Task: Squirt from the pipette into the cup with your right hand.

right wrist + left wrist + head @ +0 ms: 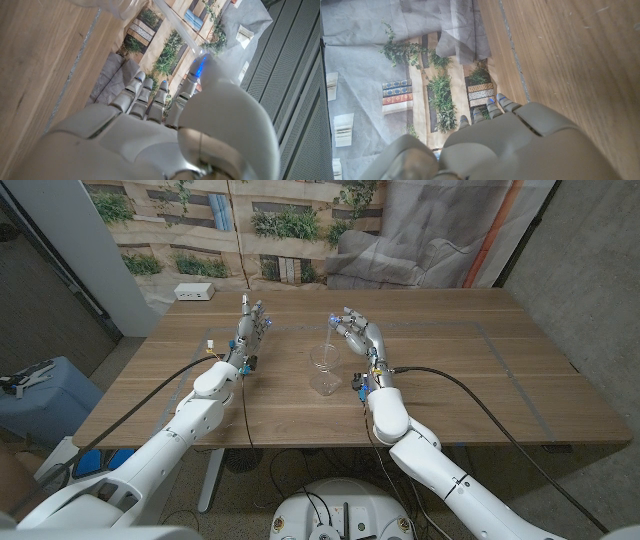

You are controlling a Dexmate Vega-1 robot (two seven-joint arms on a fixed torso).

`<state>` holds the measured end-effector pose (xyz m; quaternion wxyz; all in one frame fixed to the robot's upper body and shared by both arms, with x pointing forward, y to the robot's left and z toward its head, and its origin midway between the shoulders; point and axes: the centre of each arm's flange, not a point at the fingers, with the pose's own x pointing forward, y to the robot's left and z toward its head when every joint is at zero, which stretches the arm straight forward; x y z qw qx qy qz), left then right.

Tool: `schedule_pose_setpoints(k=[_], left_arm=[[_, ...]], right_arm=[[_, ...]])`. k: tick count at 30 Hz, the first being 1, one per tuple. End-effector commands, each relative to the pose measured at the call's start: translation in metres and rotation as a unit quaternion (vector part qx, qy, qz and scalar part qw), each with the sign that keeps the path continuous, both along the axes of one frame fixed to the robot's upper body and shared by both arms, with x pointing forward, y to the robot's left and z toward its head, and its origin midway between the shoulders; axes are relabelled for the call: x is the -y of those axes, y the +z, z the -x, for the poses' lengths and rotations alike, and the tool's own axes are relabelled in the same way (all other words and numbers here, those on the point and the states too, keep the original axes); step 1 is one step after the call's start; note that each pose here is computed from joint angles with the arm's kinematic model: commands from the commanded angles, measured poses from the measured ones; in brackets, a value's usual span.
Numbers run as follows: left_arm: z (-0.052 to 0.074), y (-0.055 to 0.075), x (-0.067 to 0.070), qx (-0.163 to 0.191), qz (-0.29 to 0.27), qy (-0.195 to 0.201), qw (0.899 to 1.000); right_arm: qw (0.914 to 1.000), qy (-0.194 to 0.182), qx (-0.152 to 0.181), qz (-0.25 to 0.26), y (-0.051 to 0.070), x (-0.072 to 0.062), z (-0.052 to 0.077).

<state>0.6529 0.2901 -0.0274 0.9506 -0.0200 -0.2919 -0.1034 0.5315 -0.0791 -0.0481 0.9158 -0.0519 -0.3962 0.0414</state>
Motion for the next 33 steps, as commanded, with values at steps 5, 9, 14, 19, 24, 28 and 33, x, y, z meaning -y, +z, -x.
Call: schedule_pose_setpoints(k=[5,9,14,19,24,28,33], left_arm=[[0.0,0.0,0.0,0.0,0.0,0.0,1.0],[0.0,0.0,0.0,0.0,0.0,0.0,1.0],[0.0,0.0,0.0,0.0,0.001,0.002,1.0],[0.0,0.0,0.0,0.0,0.0,0.0,1.0],[0.0,0.0,0.0,0.0,0.001,0.002,1.0],[0.0,0.0,0.0,0.0,0.0,0.0,1.0],[0.0,0.0,0.0,0.0,0.0,0.0,1.0]], right_arm=[[0.9996,0.01,-0.025,-0.009,0.022,0.012,0.0],[0.9995,0.014,-0.026,-0.011,0.028,0.014,0.0],[0.9992,0.02,-0.03,-0.016,0.037,0.016,0.001],[0.999,0.025,-0.03,-0.023,0.047,0.019,0.002],[0.9991,0.024,-0.028,-0.022,0.057,0.023,0.004],[0.9992,0.024,-0.023,-0.023,0.064,0.027,0.004],[0.9992,0.024,-0.021,-0.026,0.073,0.03,0.004]])
